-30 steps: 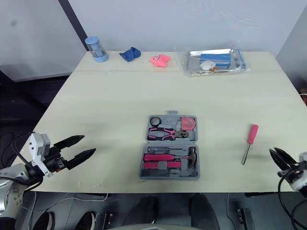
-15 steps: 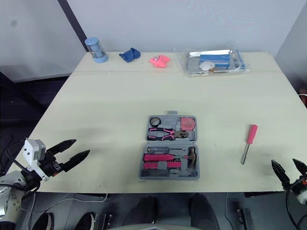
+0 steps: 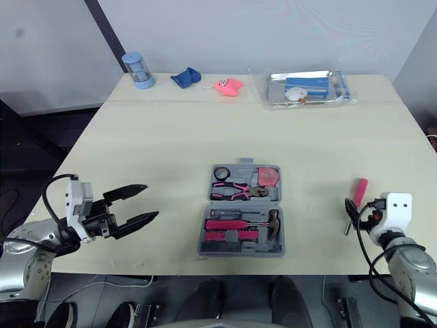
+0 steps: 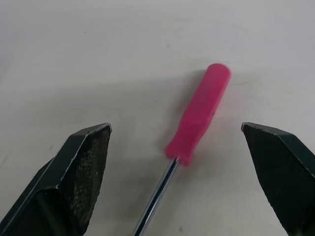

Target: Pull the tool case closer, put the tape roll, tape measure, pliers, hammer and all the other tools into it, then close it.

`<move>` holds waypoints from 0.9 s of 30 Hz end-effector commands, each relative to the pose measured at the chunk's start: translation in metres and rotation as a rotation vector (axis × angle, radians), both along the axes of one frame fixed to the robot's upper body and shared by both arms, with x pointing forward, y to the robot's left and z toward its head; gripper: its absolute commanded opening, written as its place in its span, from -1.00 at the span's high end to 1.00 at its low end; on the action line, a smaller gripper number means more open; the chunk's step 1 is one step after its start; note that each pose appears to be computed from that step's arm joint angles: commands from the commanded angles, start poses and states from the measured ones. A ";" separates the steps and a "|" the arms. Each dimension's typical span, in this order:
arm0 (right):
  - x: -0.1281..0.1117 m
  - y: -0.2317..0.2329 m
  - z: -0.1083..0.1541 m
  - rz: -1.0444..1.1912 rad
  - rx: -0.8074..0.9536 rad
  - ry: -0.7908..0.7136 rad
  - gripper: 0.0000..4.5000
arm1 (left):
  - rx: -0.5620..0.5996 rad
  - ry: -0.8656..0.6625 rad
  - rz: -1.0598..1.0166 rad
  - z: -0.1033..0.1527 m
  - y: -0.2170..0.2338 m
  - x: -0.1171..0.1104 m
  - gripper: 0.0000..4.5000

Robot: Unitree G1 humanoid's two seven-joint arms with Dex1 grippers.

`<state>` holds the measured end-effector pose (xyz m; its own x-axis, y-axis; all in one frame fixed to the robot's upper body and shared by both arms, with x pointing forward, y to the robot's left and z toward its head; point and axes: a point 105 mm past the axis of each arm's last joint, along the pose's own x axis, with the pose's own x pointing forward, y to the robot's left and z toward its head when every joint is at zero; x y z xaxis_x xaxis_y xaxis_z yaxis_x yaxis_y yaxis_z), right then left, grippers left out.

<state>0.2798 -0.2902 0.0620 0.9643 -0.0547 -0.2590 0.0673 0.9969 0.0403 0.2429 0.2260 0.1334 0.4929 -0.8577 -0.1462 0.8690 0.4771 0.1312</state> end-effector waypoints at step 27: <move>0.013 0.005 -0.013 -0.127 -0.069 0.046 0.82 | 0.068 -0.089 -0.435 0.053 -0.069 -0.013 -1.00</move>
